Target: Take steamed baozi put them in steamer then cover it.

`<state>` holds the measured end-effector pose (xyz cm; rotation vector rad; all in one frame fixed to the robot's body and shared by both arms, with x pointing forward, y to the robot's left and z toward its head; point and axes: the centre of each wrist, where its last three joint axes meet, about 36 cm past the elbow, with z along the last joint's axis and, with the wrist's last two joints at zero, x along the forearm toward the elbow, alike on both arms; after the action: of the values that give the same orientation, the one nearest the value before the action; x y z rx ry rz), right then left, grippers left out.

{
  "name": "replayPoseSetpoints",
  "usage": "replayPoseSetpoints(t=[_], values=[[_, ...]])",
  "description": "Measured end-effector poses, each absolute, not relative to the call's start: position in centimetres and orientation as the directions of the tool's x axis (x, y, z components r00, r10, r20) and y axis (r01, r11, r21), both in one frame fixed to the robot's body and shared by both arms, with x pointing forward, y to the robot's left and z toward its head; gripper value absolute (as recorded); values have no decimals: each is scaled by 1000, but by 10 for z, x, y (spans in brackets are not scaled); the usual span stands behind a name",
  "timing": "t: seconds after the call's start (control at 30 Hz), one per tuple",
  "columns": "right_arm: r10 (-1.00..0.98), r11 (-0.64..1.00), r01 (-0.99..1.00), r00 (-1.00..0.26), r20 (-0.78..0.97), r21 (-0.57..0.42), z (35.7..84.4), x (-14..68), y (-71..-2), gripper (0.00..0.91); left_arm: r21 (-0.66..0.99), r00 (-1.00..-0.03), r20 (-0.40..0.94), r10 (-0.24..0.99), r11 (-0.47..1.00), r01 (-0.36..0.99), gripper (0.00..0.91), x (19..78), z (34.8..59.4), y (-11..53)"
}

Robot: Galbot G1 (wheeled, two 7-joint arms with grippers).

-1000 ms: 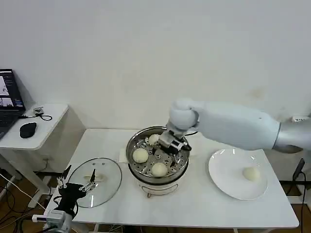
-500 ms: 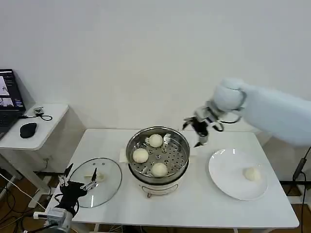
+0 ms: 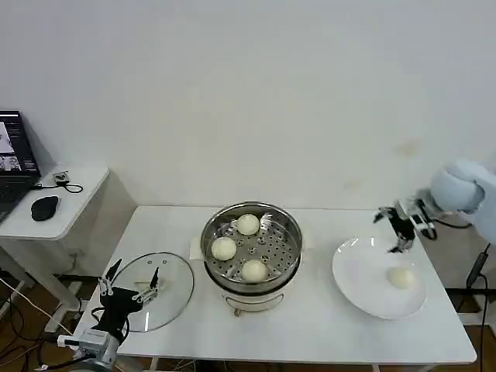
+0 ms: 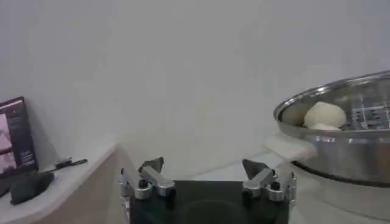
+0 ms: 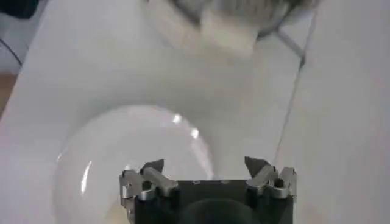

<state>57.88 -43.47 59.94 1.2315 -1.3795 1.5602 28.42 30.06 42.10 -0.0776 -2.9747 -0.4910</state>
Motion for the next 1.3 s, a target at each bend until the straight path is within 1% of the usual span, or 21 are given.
replayPoseSetpoints(t=[0.27, 0.53, 0.77, 1.3], values=[[-30, -103, -953, -283, 959, -284, 556, 569, -479, 907, 322, -990, 136, 26, 944, 69, 907, 282, 421, 299], [3, -45, -961, -273, 962, -273, 525, 572, -502, 907, 322, -990, 141, 19, 944, 64, 907, 279, 421, 300], [8, -19, -971, -237, 972, -237, 494, 577, -503, 907, 324, -989, 146, 11, 944, 58, 907, 278, 419, 302], [5, 1, -978, -207, 978, -207, 459, 591, -493, 907, 323, -988, 151, 7, 945, 56, 907, 278, 417, 302]])
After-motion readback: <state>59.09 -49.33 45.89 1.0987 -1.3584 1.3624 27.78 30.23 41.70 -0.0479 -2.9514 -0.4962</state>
